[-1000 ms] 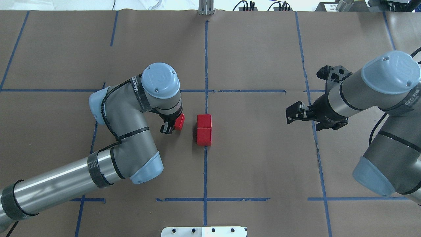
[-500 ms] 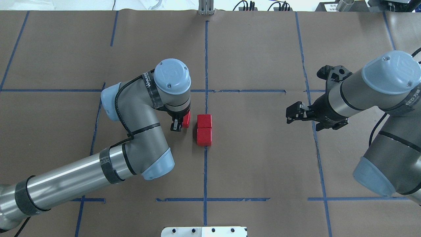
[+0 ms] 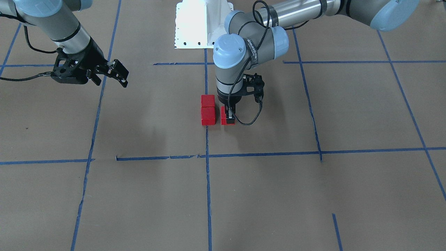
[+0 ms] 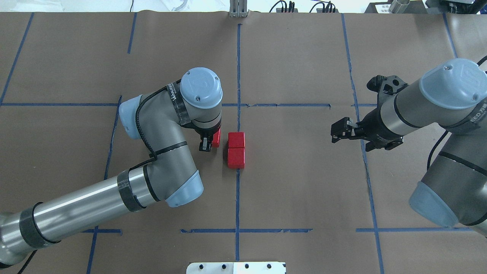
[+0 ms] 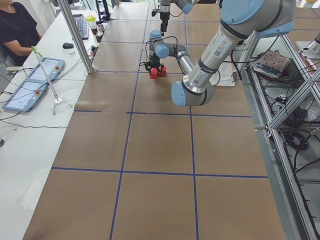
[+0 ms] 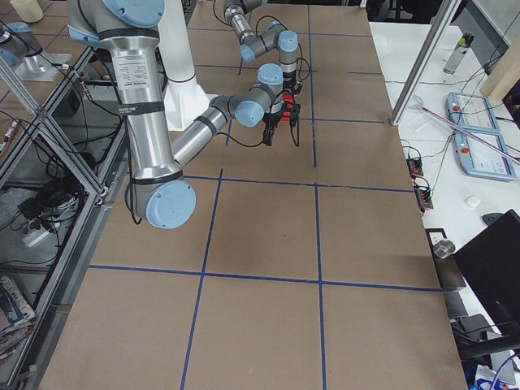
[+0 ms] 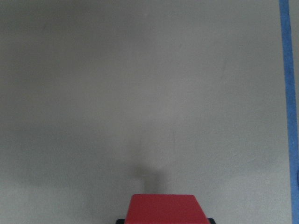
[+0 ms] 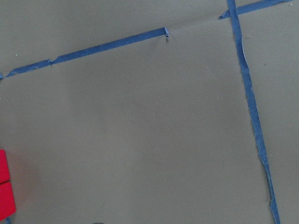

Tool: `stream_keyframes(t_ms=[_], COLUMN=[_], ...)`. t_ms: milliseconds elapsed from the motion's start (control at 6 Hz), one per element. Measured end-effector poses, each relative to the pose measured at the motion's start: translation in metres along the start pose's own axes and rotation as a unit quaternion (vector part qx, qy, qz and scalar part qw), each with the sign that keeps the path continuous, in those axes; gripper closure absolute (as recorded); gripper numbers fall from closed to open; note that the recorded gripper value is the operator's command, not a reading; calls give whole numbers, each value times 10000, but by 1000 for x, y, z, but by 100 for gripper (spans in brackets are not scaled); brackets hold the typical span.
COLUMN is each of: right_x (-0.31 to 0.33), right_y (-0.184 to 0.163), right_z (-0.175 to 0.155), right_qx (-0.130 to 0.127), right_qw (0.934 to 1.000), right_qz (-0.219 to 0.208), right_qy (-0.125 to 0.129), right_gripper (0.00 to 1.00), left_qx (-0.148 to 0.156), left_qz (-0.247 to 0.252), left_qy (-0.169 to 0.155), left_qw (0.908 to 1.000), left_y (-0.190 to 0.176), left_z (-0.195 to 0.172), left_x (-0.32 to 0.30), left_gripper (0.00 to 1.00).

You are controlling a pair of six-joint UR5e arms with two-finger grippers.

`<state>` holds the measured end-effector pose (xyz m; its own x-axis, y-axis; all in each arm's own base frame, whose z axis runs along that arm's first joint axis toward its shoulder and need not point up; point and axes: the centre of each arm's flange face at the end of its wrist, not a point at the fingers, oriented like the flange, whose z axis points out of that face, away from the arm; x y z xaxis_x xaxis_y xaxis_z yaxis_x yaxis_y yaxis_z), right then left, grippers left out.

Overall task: Form red blocks into L shape at center
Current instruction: 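Carry the cube with the left gripper beside the farther stacked cube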

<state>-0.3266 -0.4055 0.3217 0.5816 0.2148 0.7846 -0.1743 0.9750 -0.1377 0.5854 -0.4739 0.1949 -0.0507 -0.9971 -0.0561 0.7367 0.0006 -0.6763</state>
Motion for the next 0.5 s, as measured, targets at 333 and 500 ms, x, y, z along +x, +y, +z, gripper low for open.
stream_keyframes(t_ms=[333,500], right_x=[1,0], right_y=[-1,-1], right_z=[0,0], right_qx=[60,66], right_qw=[10000,10000], right_qz=[9,8], right_qy=[15,13], right_gripper=[0,0], left_qx=[-28,-31], left_qz=[-97,-102], left_qy=[3,-1], left_qw=[9999,9999], left_y=[3,3], left_z=[-1,1], left_x=[0,-1], left_gripper=[95,95])
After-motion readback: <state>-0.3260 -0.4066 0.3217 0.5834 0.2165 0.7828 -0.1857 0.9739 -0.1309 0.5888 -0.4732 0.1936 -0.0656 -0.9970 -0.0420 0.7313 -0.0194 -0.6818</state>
